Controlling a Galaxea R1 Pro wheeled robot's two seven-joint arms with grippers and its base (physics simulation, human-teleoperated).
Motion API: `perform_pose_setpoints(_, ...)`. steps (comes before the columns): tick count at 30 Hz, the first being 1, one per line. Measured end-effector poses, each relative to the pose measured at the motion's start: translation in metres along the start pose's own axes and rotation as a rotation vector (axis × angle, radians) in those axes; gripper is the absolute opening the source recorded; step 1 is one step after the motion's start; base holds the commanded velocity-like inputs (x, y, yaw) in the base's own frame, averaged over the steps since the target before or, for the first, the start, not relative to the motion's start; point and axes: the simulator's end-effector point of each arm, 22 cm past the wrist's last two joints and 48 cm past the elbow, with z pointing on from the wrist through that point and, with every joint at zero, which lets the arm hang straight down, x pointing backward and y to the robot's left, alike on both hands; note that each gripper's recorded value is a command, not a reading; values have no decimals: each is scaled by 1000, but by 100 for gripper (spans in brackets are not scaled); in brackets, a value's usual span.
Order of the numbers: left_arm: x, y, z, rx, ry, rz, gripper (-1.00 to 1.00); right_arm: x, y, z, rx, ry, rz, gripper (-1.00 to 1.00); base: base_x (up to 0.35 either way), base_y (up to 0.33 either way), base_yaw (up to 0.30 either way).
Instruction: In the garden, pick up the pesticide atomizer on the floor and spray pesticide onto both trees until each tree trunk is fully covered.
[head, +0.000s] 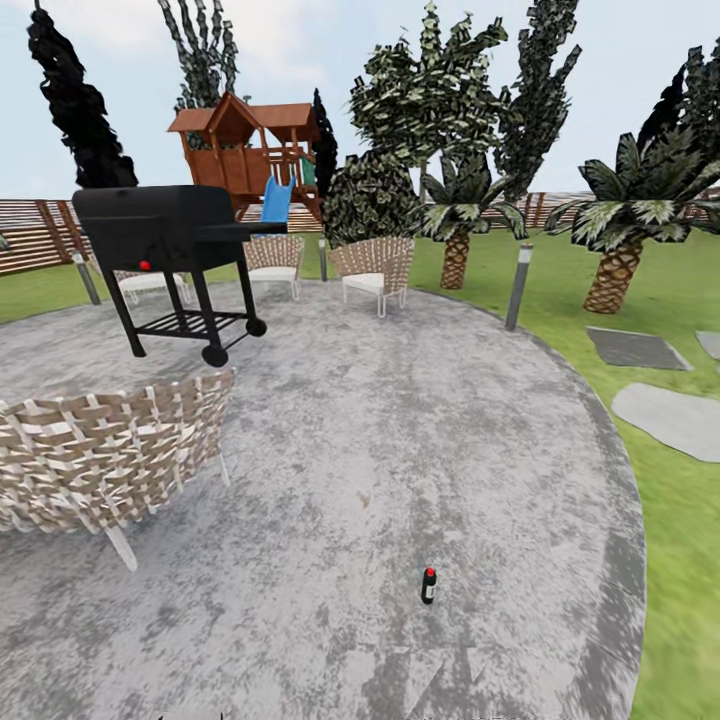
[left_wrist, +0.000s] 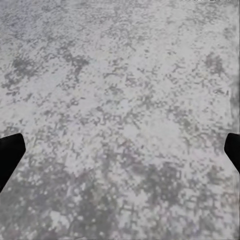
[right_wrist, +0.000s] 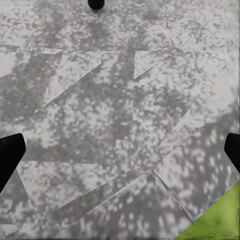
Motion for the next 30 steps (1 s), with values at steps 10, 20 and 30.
perform_pose_setpoints(10, 0, 0, 0, 0, 0, 0, 100, 0, 0, 0, 0, 0, 0, 100, 0, 2, -300)
perform_pose_setpoints(20, 0, 0, 0, 0, 0, 0, 100, 0, 0, 0, 0, 0, 0, 100, 0, 0, -300)
perform_pose_setpoints(30, 0, 0, 0, 0, 1, 0, 100, 0, 0, 0, 0, 0, 0, 100, 0, 0, -300)
